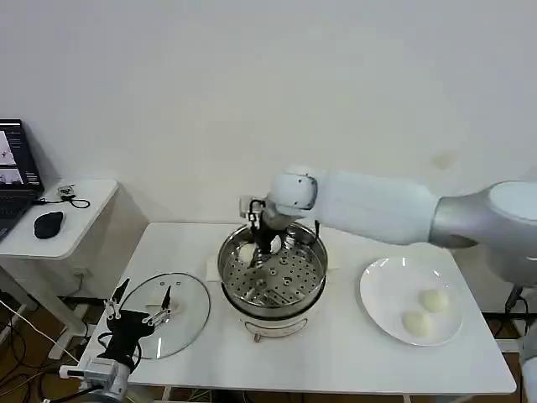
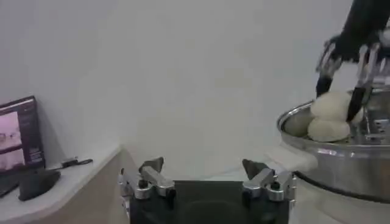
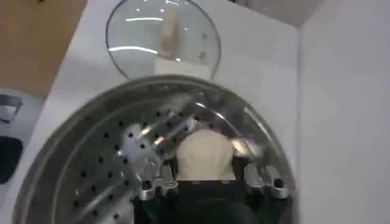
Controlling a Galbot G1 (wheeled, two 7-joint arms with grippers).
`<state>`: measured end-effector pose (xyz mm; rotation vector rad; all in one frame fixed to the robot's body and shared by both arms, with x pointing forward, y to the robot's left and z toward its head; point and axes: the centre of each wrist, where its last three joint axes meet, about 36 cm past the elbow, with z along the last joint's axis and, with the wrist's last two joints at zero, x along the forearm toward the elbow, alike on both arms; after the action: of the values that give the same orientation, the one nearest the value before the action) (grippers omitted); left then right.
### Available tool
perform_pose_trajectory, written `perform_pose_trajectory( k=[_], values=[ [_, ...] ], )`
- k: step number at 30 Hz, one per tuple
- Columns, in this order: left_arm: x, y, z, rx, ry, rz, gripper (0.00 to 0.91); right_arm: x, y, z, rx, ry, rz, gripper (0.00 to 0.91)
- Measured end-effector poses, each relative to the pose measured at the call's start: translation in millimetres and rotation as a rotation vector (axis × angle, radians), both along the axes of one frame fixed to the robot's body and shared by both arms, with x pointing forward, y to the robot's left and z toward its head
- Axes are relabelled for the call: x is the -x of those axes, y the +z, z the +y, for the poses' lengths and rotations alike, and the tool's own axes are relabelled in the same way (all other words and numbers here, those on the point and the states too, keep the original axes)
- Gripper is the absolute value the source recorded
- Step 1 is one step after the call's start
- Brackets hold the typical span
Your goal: Take steamed baozi put them in steamer then cover it.
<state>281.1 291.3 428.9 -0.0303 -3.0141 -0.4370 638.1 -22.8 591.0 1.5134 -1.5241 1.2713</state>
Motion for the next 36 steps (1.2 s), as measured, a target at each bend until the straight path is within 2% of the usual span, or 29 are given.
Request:
perform_pose_trajectory(
  k=[11,15,16,17,20,26,32,36],
  values=[
    [0.3,-1.2,0.0,0.001,0.000,-0.001,0.907,-3.9,-19.0,18.7,0.029,0.000,0.007,0.605],
    [0.9,-0.9,0.1,0.000,0.000,-0.002,0.907,-4.7,-20.7,19.2,0.044,0.001,0.003,0.725],
    [1.1,-0.9,0.0,0.001,0.000,-0.002,0.907,-4.7,-20.9,19.1,0.047,0.001,0.002,0.776],
    [1.3,-0.8,-0.1,0.002,0.000,-0.002,0.907,-4.8,-21.0,19.1,0.048,0.001,0.002,0.907],
    [1.8,-0.3,-0.7,0.003,-0.001,-0.003,0.907,-5.2,-20.0,18.3,0.052,0.003,-0.001,0.907],
    [1.8,0.6,-0.7,0.001,-0.002,-0.005,0.907,-5.3,-2.0,12.7,0.052,0.016,-0.020,0.907],
    [1.6,1.6,-0.7,0.002,-0.007,-0.007,0.907,-1.8,33.1,-12.3,0.065,0.047,-0.065,0.907],
    [1.5,2.4,-1.1,0.002,-0.014,-0.008,0.907,3.1,59.7,-50.6,0.085,0.065,-0.100,0.907]
  ],
)
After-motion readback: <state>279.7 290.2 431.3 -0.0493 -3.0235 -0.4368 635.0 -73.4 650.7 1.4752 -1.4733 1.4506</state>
